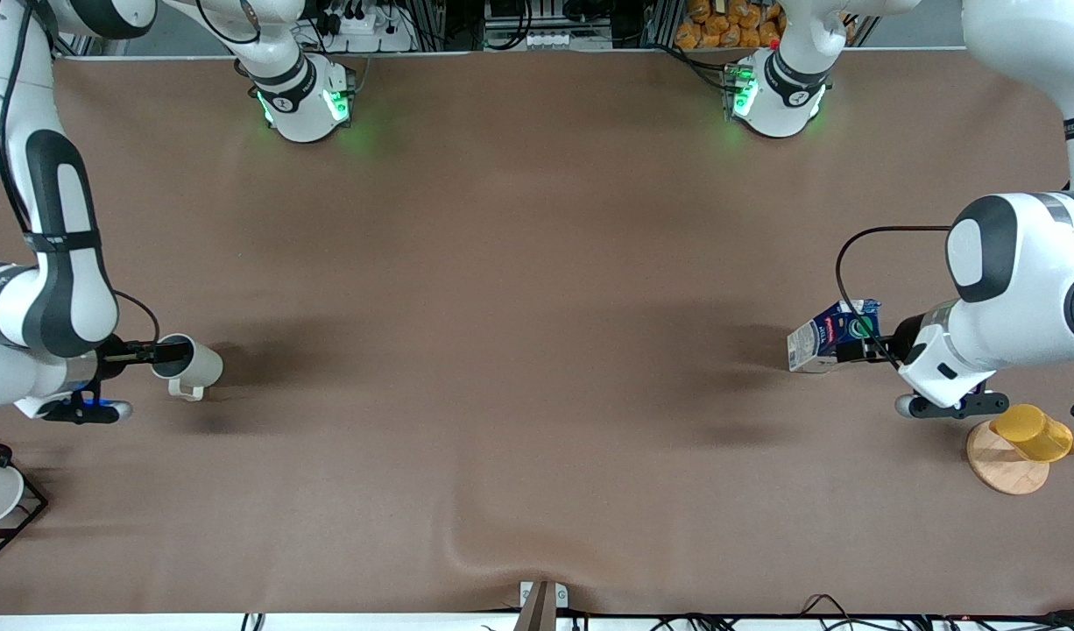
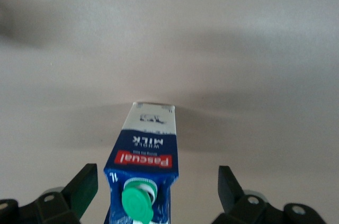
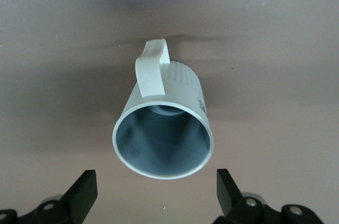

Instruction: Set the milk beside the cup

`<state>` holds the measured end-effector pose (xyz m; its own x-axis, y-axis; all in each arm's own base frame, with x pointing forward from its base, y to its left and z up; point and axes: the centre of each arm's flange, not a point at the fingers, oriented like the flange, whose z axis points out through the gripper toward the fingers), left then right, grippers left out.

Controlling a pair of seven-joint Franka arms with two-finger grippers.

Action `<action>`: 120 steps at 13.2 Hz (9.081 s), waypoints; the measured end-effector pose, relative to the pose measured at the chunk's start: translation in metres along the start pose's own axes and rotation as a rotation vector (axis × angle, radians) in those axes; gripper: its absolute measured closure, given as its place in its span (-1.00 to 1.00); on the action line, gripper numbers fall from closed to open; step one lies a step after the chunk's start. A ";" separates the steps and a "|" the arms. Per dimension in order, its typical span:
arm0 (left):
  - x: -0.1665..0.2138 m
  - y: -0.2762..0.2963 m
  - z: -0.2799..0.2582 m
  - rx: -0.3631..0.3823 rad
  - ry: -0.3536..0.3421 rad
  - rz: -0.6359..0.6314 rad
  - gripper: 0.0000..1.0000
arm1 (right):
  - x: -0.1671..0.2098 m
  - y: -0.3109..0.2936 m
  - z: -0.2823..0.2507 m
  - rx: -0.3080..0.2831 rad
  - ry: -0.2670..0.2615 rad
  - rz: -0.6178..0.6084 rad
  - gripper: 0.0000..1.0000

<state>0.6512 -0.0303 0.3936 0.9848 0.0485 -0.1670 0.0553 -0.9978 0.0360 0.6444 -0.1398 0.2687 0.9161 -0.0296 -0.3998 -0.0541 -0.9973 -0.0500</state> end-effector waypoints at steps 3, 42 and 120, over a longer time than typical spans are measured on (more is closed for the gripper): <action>-0.009 -0.004 0.014 0.001 -0.048 -0.003 -1.00 | 0.001 0.003 0.006 -0.020 -0.014 -0.023 -1.00; -0.041 0.009 -0.024 0.039 -0.109 -0.048 -0.02 | 0.016 -0.348 -0.038 0.229 0.197 -0.302 0.89; -0.163 0.393 0.086 0.067 -0.094 -0.060 -1.00 | -0.231 -0.091 -0.278 -0.044 0.319 -0.041 -1.00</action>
<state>0.4977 -0.4339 0.3501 0.9600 0.1068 -0.2588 0.0993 -0.9942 -0.0421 0.5483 -0.0607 0.6204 0.9959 -0.0023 -0.0906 -0.0039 -0.9998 -0.0180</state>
